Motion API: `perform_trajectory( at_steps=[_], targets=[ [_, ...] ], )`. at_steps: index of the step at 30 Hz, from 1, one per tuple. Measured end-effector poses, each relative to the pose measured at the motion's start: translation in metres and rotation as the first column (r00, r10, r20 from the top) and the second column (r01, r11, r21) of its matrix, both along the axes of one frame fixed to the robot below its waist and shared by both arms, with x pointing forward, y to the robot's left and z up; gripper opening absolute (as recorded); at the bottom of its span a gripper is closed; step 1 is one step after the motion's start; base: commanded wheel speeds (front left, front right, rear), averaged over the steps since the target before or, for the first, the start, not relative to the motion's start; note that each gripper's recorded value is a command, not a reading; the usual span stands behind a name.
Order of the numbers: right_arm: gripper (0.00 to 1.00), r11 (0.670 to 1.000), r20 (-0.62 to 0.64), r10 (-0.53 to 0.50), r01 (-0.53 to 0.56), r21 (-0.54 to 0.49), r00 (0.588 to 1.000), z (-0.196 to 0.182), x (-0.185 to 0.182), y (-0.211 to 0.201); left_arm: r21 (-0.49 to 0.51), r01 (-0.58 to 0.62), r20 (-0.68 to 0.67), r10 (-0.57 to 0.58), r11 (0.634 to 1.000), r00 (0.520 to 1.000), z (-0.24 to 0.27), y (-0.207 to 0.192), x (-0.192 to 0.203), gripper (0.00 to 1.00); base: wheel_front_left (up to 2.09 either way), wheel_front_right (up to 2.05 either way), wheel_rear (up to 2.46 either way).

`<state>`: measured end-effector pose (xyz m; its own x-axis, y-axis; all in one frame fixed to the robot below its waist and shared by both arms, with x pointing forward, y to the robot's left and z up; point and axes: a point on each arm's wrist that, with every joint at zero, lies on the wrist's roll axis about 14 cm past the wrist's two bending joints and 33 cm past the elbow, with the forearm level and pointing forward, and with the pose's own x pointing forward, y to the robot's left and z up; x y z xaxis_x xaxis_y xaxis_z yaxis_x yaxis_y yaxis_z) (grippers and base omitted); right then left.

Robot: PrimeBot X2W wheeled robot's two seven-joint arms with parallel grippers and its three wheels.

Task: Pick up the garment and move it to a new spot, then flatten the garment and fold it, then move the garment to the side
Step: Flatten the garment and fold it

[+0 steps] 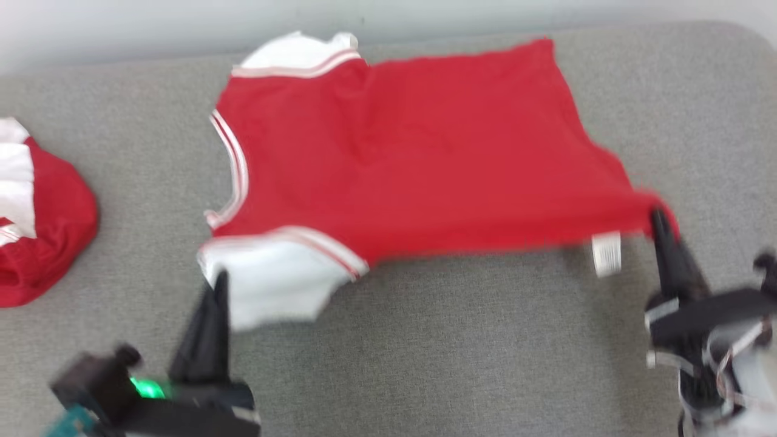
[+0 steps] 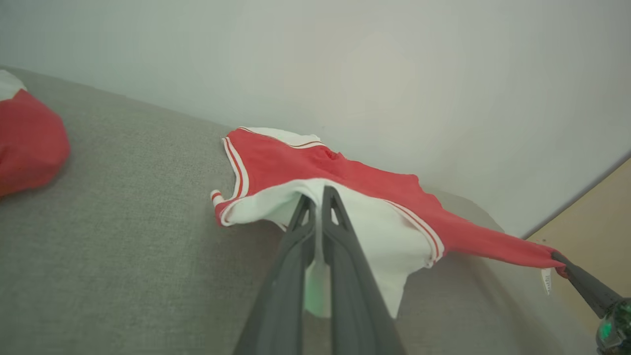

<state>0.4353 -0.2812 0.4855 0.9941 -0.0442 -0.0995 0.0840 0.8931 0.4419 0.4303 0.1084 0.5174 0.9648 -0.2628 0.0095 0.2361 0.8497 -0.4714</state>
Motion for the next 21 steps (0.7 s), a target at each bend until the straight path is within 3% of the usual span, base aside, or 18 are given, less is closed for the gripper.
perform_trajectory(
  at_steps=[12,21],
  targets=[
    [0.00,0.999,-0.177,-0.041,0.039,-0.014,0.983,-0.037,-0.072,-0.001,0.002,-0.039,-0.184,0.039,0.999,0.982,-0.057,0.007,-0.067,0.00,0.00,0.00,0.00],
    [0.00,0.998,-0.271,-0.056,0.055,-0.012,0.961,-0.052,-0.108,0.002,-0.009,-0.046,-0.246,0.042,0.999,0.968,-0.075,0.005,-0.102,0.00,0.00,0.00,0.00]
  ],
)
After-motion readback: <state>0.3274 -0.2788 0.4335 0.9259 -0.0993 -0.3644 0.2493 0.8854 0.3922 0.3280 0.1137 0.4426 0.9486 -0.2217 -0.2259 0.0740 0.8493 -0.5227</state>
